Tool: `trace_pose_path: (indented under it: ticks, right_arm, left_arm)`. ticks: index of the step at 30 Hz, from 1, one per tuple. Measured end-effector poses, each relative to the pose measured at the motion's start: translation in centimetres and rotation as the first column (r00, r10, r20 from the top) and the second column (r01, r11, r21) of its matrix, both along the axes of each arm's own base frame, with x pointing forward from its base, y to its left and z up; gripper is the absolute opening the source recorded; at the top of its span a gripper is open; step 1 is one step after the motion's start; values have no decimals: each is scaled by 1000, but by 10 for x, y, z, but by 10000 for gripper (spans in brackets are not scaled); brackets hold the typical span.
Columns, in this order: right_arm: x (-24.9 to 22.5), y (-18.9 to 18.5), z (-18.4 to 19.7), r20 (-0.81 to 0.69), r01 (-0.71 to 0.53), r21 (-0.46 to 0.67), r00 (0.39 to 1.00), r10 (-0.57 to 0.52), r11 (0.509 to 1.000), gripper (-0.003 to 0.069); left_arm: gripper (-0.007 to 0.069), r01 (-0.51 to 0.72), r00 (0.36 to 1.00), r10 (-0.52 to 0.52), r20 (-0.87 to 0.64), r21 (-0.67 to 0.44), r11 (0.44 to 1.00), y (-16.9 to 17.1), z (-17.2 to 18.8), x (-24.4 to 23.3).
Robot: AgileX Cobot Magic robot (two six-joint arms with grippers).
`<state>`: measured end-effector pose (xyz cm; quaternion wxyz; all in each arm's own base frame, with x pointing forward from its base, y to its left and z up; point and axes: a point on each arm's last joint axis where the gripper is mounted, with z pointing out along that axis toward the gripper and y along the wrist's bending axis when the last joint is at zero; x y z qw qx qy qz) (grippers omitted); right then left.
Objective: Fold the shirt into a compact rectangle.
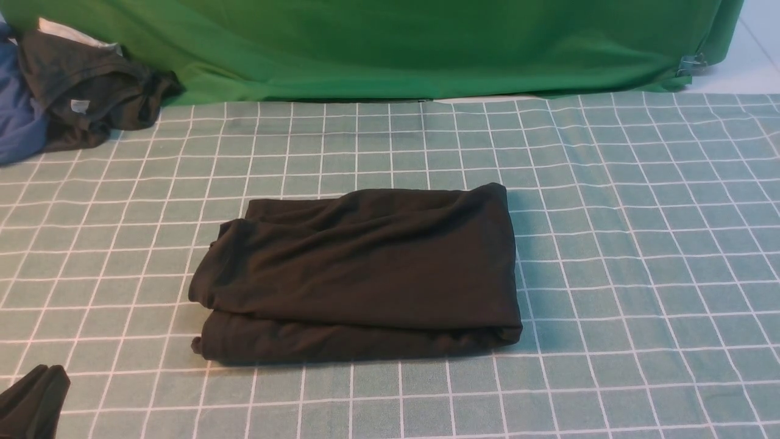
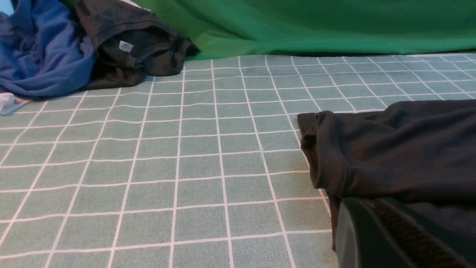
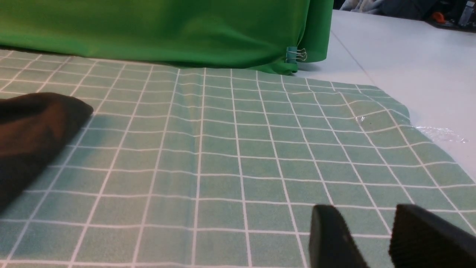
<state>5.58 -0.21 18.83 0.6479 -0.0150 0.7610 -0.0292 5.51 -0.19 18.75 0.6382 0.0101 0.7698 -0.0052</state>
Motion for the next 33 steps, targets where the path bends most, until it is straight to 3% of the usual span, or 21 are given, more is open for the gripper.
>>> trace_pose_path:
  ticks: [27,33]
  right_arm:
    - [0,0,0,-1,1,3,1000,-1,1000,238]
    - [0,0,0,0,1,3,1000,-1,1000,238]
  left_arm:
    - [13,20,1000,-20,0,7,1000,-1,0,0]
    - [13,10,999,-14,52,78,997,1,5,1]
